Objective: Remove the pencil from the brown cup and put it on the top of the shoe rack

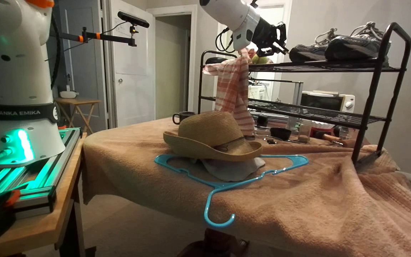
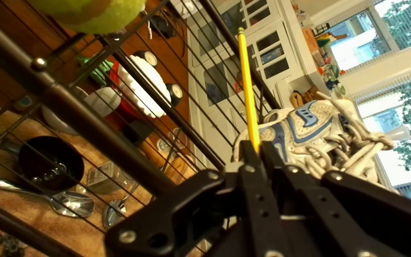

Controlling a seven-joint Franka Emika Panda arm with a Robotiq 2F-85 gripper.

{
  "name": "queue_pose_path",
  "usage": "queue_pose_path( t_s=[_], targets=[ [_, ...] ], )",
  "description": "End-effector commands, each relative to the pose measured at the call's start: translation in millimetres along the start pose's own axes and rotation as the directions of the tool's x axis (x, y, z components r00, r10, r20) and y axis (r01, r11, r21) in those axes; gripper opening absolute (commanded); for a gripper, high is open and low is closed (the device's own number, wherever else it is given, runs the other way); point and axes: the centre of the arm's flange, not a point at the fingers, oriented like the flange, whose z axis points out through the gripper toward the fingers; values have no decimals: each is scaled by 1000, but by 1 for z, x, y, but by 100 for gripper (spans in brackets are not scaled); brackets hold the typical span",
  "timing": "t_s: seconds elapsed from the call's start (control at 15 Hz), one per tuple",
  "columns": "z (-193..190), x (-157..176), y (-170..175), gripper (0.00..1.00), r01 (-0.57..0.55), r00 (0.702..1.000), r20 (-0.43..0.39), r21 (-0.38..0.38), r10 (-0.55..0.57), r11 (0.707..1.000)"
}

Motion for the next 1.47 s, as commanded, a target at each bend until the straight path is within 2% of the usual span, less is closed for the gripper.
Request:
queue_pose_path(
  t_s=[0.0,0.4,0.47,0.53,0.8,1.07,1.13,1.2,1.4],
  targets=[
    [13,-8,26,2,-30,998,-47,-18,29,999],
    [20,-10,32,2,-50,998,-47,-33,48,998],
    [20,-11,32,33,-53,998,-47,-36,51,998],
    [20,-11,33,34,-59,997,-43,-39,57,998],
    [13,-17,26,63,-36,999,-31,-29,35,999],
    [-3,-17,9,94,61,998,-33,-12,-62,998],
    [-9,-15,3,99,107,994,-32,-18,-108,994],
    [-18,-15,-5,100,148,989,-4,-45,-148,988],
    [-38,-22,-20,100,206,978,45,-3,-206,979]
  ],
)
